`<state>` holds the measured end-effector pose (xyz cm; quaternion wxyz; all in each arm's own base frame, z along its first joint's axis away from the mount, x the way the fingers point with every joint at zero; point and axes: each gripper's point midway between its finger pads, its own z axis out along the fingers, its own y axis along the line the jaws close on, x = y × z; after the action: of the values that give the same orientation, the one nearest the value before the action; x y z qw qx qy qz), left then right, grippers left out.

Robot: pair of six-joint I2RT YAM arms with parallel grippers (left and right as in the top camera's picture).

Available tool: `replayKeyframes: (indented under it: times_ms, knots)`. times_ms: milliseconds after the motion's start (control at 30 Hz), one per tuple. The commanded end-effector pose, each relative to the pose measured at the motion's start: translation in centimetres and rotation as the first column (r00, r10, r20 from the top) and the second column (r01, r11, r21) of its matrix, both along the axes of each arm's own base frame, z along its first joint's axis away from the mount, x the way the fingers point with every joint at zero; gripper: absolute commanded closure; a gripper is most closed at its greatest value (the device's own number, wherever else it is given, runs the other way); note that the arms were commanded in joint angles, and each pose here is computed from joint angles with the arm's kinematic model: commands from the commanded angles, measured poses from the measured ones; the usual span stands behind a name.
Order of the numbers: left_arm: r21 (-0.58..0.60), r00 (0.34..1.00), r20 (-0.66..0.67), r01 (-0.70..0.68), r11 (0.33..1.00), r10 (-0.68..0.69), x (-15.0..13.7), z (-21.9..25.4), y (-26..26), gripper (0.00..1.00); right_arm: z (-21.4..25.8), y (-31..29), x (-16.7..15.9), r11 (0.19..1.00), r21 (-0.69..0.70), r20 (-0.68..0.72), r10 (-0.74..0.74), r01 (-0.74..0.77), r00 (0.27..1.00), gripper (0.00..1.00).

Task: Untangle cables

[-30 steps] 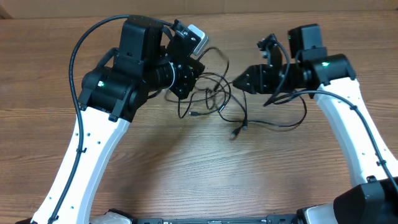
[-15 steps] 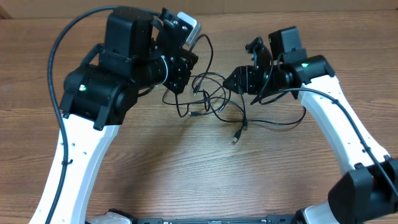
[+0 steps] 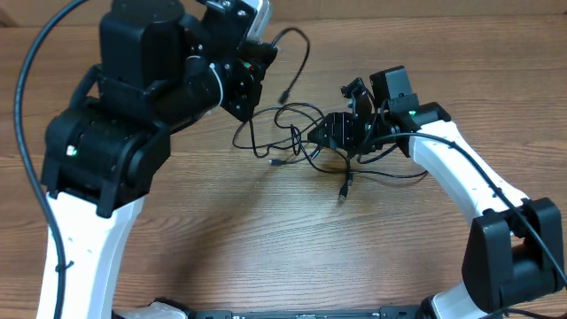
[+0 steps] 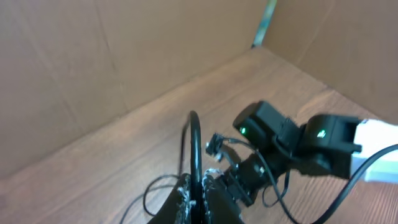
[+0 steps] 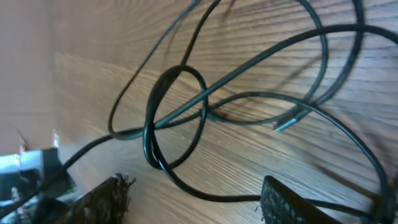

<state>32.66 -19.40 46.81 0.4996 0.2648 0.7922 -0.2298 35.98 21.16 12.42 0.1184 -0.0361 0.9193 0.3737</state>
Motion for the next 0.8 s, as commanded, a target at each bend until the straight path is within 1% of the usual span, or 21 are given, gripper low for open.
replayKeyframes:
  times_ms: [0, 100, 200, 267, 367, 533, 633, 767]
  knots:
    - [-0.051, 0.997, 0.076, -0.012, 0.999, 0.016, -1.4, 3.5, 0.7, 0.92, 0.0, 1.4, -0.9, 0.998, 0.060, -0.035, 0.017, -0.015, 0.999, 0.33]
    - [-0.076, 0.995, 0.101, -0.011, 0.997, 0.019, -1.9, 4.9, 0.8, 0.92, 0.3, 3.0, -1.4, 0.996, 0.067, -0.012, 0.054, -0.054, 0.998, 0.32]
    - [-0.098, 0.992, 0.120, -0.013, 0.995, 0.025, -2.3, 6.0, 1.0, 0.92, 0.5, 4.6, -1.8, 0.994, 0.073, 0.013, 0.085, -0.085, 0.996, 0.28]
    - [-0.106, 0.990, 0.138, -0.012, 0.994, 0.026, -2.5, 6.6, 1.1, 0.92, 0.6, 5.7, -1.9, 0.993, 0.066, 0.042, 0.099, -0.102, 0.994, 0.28]
    - [-0.106, 0.990, 0.140, -0.011, 0.994, 0.026, -2.8, 6.9, 1.2, 0.91, 0.4, 6.6, -1.7, 0.996, 0.034, 0.064, 0.077, -0.079, 0.995, 0.28]
    - [-0.081, 0.995, 0.093, -0.015, 0.997, 0.023, -3.2, 5.6, 1.3, 0.90, 0.3, 6.9, -2.0, 0.996, 0.026, 0.060, 0.080, -0.082, 0.995, 0.28]
    - [-0.065, 0.998, 0.056, -0.018, 0.998, 0.021, -3.5, 4.7, 1.4, 0.89, -0.6, 6.1, -2.3, 0.998, -0.025, 0.034, 0.066, -0.065, 0.997, 0.28]
    - [-0.050, 1.000, 0.021, -0.019, 0.999, 0.020, -3.8, 3.9, 1.6, 0.88, -1.9, 5.0, -3.3, 0.991, -0.102, 0.005, 0.084, -0.083, 0.996, 0.28]
